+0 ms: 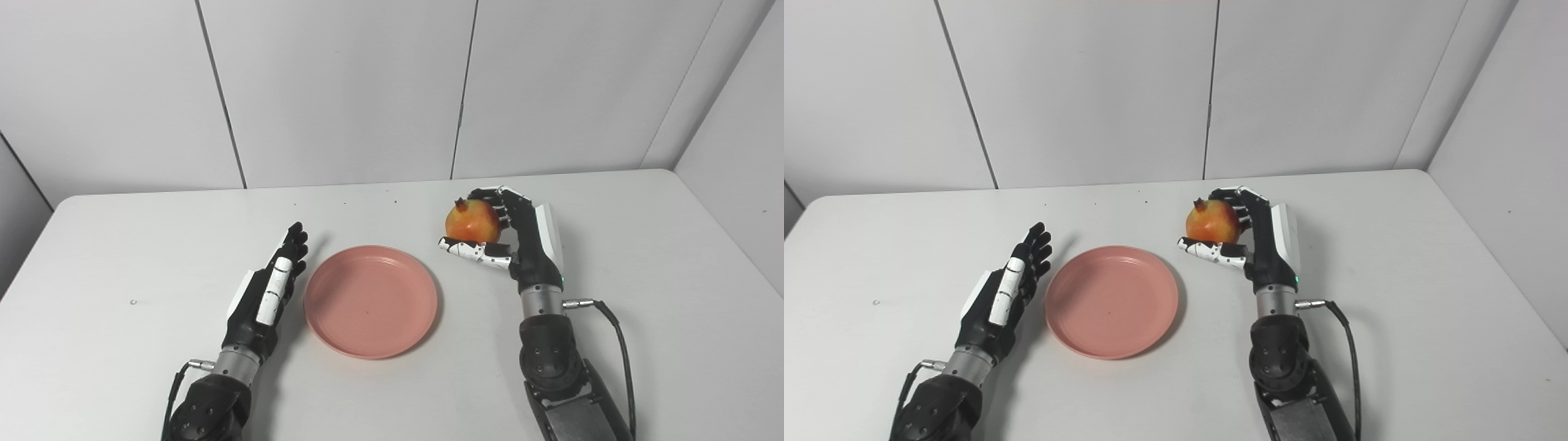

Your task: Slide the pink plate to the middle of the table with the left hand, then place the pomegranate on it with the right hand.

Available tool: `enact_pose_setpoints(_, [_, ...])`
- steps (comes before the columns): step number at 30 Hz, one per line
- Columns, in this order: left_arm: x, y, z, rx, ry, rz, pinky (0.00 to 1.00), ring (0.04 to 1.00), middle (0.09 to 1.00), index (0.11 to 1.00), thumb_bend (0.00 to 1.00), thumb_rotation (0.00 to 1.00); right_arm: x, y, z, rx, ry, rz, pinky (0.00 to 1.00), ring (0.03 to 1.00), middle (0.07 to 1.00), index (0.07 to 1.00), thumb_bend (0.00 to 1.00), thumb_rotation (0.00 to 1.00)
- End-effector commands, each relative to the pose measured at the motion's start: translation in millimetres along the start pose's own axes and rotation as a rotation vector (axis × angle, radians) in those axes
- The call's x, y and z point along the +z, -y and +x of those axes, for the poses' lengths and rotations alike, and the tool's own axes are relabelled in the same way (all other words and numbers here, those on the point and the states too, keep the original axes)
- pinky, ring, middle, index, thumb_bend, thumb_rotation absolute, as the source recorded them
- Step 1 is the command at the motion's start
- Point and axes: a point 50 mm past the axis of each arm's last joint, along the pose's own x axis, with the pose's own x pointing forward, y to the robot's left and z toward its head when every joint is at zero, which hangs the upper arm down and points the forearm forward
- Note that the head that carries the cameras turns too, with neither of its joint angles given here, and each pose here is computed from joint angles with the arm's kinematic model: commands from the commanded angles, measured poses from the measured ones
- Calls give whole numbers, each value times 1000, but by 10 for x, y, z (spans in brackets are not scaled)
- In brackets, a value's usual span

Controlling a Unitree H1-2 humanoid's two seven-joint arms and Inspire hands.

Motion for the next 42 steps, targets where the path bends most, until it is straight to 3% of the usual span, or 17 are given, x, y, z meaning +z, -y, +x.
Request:
enact_pose_setpoints(1, [151, 12, 33, -2, 79, 9, 1000, 1000, 1000, 1000, 593, 1000, 279, 33, 68, -16, 140, 31, 386, 417, 486, 530, 514, 0])
enact_pose_setpoints(11, [176, 63, 32, 15, 68, 33, 992, 1000, 1000, 1000, 607, 1000, 446, -39, -24, 36, 193, 33, 346, 400, 485, 539, 512, 0])
enact_pose_setpoints(15, [176, 73, 33, 15, 66, 43, 993, 1000, 1000, 1000, 611, 1000, 512, -73, -77, 66, 200, 42, 373, 412, 506, 517, 514, 0])
enact_pose_setpoints(17, [178, 77, 33, 16, 67, 48, 994, 1000, 1000, 1000, 614, 1000, 527, -88, -103, 73, 206, 40, 347, 401, 519, 512, 513, 0])
enact_pose_setpoints(18, [184, 80, 32, 17, 67, 51, 991, 1000, 1000, 1000, 608, 1000, 532, -99, -117, 76, 207, 38, 244, 309, 473, 520, 518, 0])
enact_pose_setpoints(19, [190, 83, 31, 17, 68, 54, 989, 1000, 1000, 1000, 602, 1000, 534, -112, -128, 77, 208, 40, 205, 274, 461, 521, 520, 0])
enact_pose_setpoints(20, [192, 85, 32, 17, 68, 57, 989, 1000, 1000, 1000, 600, 1000, 535, -130, -139, 81, 207, 48, 209, 284, 462, 517, 522, 0])
enact_pose_setpoints(22, [197, 91, 35, 17, 67, 57, 990, 1000, 1000, 1000, 601, 1000, 539, -166, -157, 96, 208, 58, 324, 412, 476, 502, 524, 0])
enact_pose_setpoints(27, [212, 108, 45, 22, 64, 52, 997, 1000, 1000, 1000, 600, 1000, 553, -253, -202, 147, 204, 90, 397, 479, 484, 497, 523, 0])
enact_pose_setpoints(39, [211, 127, 60, 32, 46, 58, 1000, 1000, 1000, 1000, 609, 1000, 537, -487, -286, 223, 203, 81, 311, 390, 468, 510, 522, 0])
enact_pose_setpoints(42, [214, 134, 59, 34, 44, 61, 1000, 1000, 1000, 1000, 600, 1000, 538, -533, -293, 241, 232, 79, 414, 468, 468, 511, 522, 0])
